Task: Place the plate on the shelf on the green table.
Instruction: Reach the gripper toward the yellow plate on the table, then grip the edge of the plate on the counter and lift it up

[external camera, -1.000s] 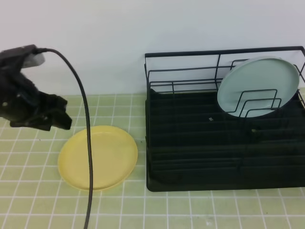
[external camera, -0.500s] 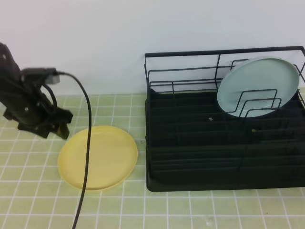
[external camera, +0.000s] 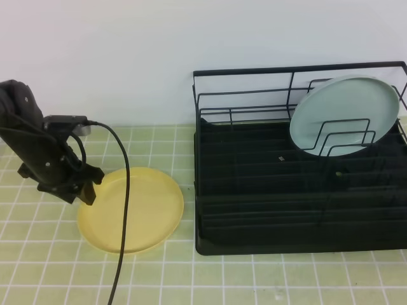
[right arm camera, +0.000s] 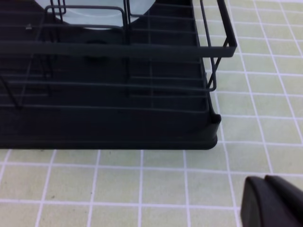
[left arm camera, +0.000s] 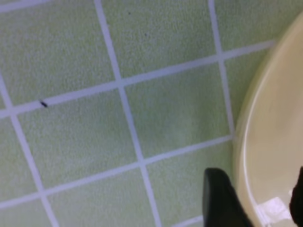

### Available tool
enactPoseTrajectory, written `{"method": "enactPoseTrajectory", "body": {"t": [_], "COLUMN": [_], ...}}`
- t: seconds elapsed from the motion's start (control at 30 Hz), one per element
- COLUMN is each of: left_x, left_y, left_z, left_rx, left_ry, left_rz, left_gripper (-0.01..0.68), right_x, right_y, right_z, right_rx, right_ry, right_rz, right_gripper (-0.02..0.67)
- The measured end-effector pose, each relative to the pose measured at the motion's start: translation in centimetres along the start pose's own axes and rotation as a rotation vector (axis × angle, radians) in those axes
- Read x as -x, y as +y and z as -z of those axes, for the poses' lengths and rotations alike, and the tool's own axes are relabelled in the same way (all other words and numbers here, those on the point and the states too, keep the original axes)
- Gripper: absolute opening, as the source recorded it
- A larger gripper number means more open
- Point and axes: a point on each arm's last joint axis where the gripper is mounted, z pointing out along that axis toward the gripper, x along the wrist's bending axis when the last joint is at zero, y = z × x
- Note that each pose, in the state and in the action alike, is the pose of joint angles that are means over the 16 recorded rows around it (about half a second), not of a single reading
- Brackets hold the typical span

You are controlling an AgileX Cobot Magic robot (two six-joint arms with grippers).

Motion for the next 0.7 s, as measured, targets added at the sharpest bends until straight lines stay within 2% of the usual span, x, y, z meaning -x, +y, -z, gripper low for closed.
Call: {"method": "enactPoseTrajectory", "body": {"t": [0.4, 0.7], "left_x": [-0.15, -0.13], "left_y": [0.08, 0.04], "left_z": [-0.65, -0.65], "left_rx": [0.001, -0.003], "left_ry": [0.002, -0.001], "left_rz": [0.023, 0.059], "left_gripper": [0.263, 0.32], "right_x": [0.0, 0.0], "right_y": [0.03, 0.04], "right_z": [0.0, 0.0], "right_rx": [0.004, 0.004], "right_ry": [0.0, 0.0], "right_rz": [0.0, 0.0], "right_gripper": [-0.001, -0.001]}}
